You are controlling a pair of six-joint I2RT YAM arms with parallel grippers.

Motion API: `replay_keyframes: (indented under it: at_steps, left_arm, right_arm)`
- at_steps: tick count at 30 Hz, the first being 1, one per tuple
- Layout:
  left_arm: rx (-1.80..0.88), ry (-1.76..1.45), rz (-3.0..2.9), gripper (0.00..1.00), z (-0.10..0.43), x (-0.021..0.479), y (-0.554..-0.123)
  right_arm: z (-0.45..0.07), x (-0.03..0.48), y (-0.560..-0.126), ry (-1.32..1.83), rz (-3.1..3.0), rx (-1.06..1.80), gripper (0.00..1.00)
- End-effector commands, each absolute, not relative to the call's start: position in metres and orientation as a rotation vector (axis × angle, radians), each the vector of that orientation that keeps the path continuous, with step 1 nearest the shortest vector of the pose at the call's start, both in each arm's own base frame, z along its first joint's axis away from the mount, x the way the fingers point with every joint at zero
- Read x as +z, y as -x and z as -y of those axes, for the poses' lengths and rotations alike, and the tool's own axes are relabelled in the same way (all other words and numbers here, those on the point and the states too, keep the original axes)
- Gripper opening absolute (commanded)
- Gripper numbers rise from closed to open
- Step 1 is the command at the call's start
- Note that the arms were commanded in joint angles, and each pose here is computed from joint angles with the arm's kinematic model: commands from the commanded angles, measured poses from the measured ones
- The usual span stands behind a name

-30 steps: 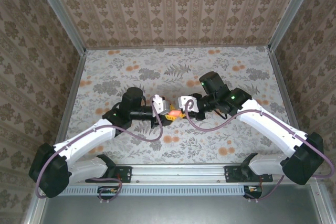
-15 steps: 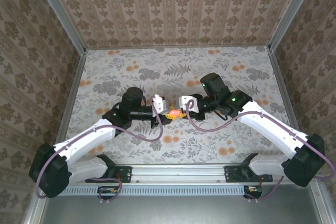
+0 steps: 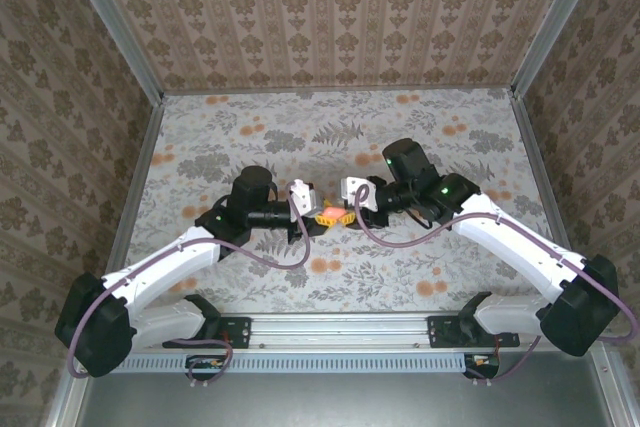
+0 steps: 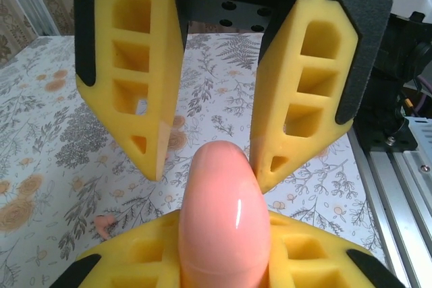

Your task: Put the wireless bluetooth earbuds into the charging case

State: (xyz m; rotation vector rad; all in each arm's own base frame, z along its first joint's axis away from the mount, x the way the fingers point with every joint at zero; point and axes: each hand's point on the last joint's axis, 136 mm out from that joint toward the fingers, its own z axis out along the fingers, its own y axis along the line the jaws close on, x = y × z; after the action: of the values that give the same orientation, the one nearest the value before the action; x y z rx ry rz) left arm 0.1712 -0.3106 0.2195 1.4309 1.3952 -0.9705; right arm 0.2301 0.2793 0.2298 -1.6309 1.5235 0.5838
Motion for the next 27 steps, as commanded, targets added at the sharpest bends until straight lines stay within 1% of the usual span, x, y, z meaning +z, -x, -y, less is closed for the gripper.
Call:
replay_keyframes:
  at_steps: [1,7,16,22,27]
  left_arm:
    - [-1.013,-1.45,-1.349,0.18,0.313,0.23,-0.162]
    - [-1.009,-1.442,-1.349,0.18,0.312,0.229,-0.162]
    - [-1.011,-1.4,-1.329,0.18,0.312,0.234,-0.167]
    - [-1.016,-1.267,-1.357,0.18,0.304,0.225,-0.183]
    - [-0.946,-1.138,-1.429,0.17,0.292,0.21,-0.203]
  right_arm:
    - [-0.272,0.255,-0.25,1.508,-1.494,0.554,0.39]
    - [-0.261,0.274,-0.264,1.418,-1.482,0.564,0.4]
    - [-0.256,0.278,-0.267,1.379,-1.497,0.582,0.41]
    - [-0.252,0.282,-0.267,1.309,-1.544,0.609,0.43]
    - [-0.242,0.268,-0.279,1.156,-1.767,0.625,0.46]
